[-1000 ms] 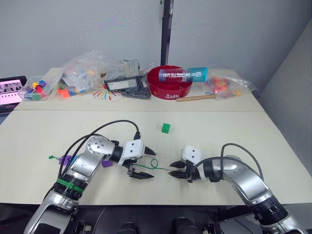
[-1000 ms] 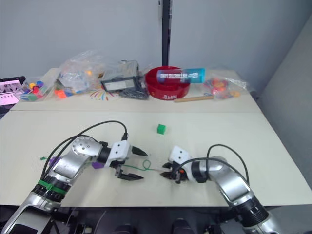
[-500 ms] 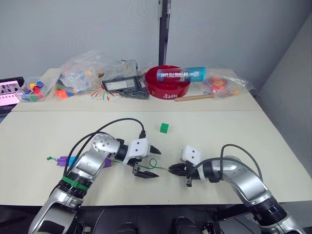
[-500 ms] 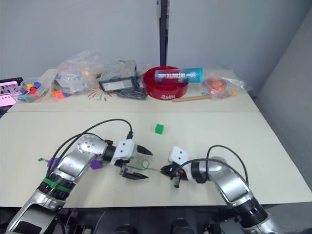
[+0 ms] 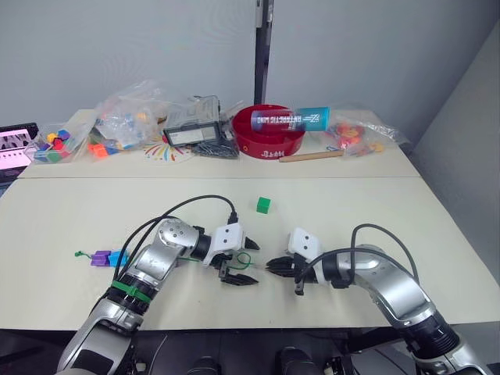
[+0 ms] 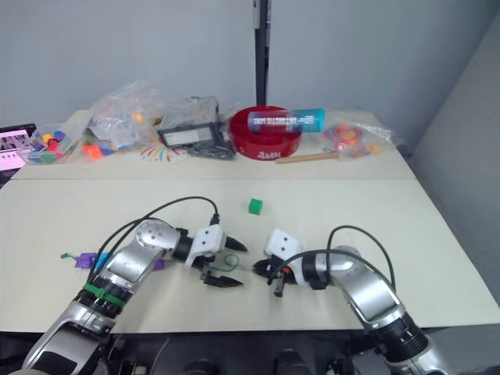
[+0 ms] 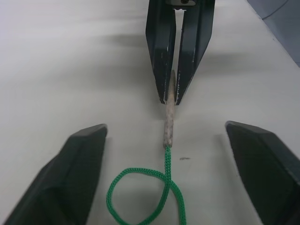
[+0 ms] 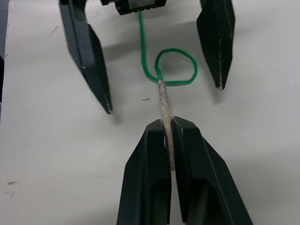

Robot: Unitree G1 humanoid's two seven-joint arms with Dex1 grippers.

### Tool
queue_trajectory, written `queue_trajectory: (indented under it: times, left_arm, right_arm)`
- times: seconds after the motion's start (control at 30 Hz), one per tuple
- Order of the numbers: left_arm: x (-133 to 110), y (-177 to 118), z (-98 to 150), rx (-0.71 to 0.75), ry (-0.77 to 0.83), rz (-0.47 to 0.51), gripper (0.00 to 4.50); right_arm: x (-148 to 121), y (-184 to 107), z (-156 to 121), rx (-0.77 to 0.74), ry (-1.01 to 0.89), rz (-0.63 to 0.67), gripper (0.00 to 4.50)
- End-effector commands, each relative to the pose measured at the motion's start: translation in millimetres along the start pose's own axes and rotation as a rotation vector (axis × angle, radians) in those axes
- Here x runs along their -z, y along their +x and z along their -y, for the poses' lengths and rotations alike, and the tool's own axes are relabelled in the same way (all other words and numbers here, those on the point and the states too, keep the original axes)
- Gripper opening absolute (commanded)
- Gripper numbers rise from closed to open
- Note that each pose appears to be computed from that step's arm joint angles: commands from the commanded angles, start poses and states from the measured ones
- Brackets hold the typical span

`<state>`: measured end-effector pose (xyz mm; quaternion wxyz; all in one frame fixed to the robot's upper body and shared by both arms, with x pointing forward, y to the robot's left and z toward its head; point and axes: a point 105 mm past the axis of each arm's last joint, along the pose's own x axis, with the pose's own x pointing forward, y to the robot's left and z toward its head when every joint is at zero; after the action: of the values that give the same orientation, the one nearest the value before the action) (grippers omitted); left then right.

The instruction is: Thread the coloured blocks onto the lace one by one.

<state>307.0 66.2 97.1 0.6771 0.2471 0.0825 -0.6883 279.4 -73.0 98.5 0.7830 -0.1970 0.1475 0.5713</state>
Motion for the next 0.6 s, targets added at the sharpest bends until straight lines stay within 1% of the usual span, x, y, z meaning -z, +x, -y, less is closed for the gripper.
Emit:
queue_trajectory:
  times: [0.03, 0.07, 0.1, 0.13, 0.2, 0.3, 0.6]
  left_arm:
    - [-9.3, -4.0, -5.9, -0.022, 0.025, 0.018, 2.52]
    - [-9.1, -4.1, -5.7, -0.021, 0.024, 0.018, 2.32]
    - [-8.0, -4.5, -5.4, -0.020, 0.022, 0.016, 2.02]
    - [-7.4, -4.8, -5.1, -0.020, 0.020, 0.015, 1.59]
    - [-6.9, -5.1, -5.0, -0.020, 0.017, 0.014, 1.02]
    - [-7.5, -5.3, -5.8, -0.026, 0.016, 0.017, 0.03]
    - [-5.7, -10.8, -9.2, -0.050, 0.015, 0.012, 0.03]
  right_arm:
    - [-12.4, -4.9, 0.2, 0.008, -0.029, 0.037, 0.00]
    - [-12.3, -5.0, 0.1, 0.008, -0.029, 0.037, 0.00]
    - [-12.3, -5.0, 0.3, 0.008, -0.028, 0.037, 0.00]
    - [-12.2, -5.0, 0.5, 0.009, -0.027, 0.037, 0.00]
    - [-11.8, -5.1, 0.8, 0.009, -0.027, 0.035, 0.00]
    - [-10.1, -5.5, 0.7, 0.009, -0.023, 0.032, 0.00]
    - [-5.4, -8.1, 1.5, 0.010, -0.015, 0.021, 0.00]
